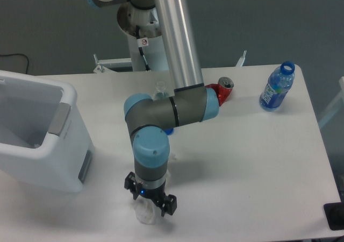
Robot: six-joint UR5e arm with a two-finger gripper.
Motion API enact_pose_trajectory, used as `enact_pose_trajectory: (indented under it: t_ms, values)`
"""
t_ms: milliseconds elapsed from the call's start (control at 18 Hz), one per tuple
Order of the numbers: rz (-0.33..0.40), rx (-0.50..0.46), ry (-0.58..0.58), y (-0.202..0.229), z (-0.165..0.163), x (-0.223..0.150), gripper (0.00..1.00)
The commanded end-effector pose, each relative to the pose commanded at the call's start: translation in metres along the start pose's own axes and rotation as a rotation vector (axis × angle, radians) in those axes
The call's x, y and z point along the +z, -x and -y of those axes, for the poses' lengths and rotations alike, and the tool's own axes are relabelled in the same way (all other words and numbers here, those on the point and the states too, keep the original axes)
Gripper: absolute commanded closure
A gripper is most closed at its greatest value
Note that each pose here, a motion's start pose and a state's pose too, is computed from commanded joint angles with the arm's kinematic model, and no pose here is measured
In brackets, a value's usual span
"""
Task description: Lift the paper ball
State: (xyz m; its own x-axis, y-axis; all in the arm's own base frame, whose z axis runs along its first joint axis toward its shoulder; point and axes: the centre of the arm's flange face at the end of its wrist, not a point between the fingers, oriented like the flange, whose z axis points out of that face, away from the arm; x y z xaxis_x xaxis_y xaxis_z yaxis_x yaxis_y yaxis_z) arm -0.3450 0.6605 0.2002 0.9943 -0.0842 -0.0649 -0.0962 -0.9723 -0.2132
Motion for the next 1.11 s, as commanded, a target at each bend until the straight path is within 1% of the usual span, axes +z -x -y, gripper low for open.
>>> enact_pose_trajectory:
  t_ms: [111, 222, 333, 556, 722, 778, 833, 889, 1000, 1111]
  values:
    - [-0.003, -0.001, 0.005, 0.0, -0.001, 0.004, 0.0]
    - [0.02, -0.001, 0.031, 0.0, -0.003, 0.006, 0.0]
    - [0.036, 0.011, 0.063, -0.009, -0.001, 0.013, 0.0]
    - [0.041, 0.009, 0.067, -0.008, -0.001, 0.013, 0.01]
    - [0.041, -0.012, 0.068, -0.007, 0.0, 0.017, 0.09]
    - [0.041, -0.012, 0.068, -0.007, 0.0, 0.018, 0.15]
    - [0.041, -0.014, 0.068, -0.007, 0.0, 0.018, 0.23]
    - [0.04, -0.014, 0.069, -0.007, 0.0, 0.019, 0.37]
    - [0.039, -0.014, 0.07, -0.007, -0.001, 0.02, 0.62]
    - [0.039, -0.014, 0.07, -0.007, -0.001, 0.02, 0.83]
